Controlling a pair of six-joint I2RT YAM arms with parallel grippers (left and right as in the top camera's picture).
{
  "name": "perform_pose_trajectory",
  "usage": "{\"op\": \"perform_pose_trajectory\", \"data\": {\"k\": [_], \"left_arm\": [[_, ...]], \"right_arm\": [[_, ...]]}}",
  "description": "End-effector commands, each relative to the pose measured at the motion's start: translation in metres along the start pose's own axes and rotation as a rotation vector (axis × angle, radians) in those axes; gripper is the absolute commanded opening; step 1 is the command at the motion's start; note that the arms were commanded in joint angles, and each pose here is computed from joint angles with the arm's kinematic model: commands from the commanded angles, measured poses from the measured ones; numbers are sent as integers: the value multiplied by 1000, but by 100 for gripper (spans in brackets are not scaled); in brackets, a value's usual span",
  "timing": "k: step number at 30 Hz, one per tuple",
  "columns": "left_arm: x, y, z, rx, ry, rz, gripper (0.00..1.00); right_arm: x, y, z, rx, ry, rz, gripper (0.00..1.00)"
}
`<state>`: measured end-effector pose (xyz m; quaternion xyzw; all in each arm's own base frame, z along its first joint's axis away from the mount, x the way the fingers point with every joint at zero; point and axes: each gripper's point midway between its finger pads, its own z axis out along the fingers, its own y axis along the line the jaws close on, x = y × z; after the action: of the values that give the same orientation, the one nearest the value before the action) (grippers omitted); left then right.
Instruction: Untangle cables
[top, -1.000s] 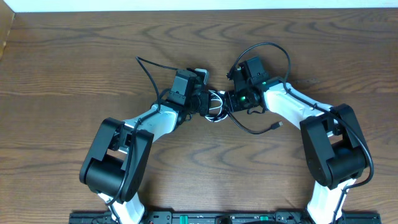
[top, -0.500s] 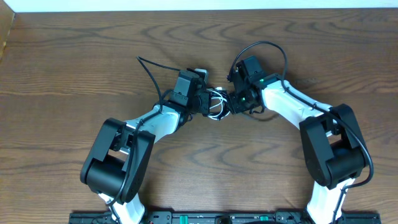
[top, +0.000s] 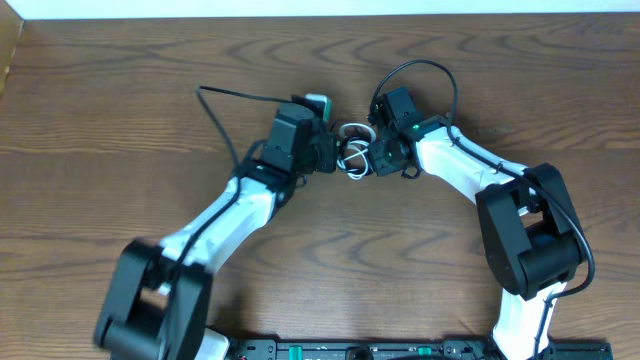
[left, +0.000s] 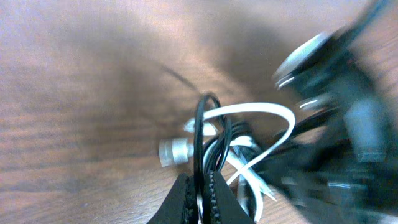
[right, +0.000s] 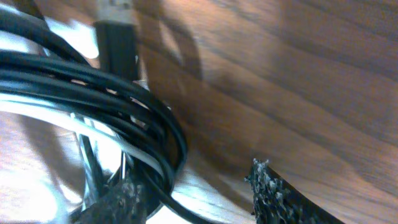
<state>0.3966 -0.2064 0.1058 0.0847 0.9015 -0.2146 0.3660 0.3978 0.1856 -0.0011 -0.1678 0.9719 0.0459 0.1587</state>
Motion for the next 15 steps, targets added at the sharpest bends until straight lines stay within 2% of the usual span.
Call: {"op": "perform_pose_trajectory", "data": {"k": [1,10,15], "left_arm": [[-38,0,-38,-16,-126,-33,7],[-32,-2,-63,-30,-94,-45,8],[-1,15,-57,-106,25,-138,9]], "right_arm": [[45,-50,28,185,144,6,48],[34,-55,3,195,188,-18,37],[18,-48,-29,162,170,-24,37]]}}
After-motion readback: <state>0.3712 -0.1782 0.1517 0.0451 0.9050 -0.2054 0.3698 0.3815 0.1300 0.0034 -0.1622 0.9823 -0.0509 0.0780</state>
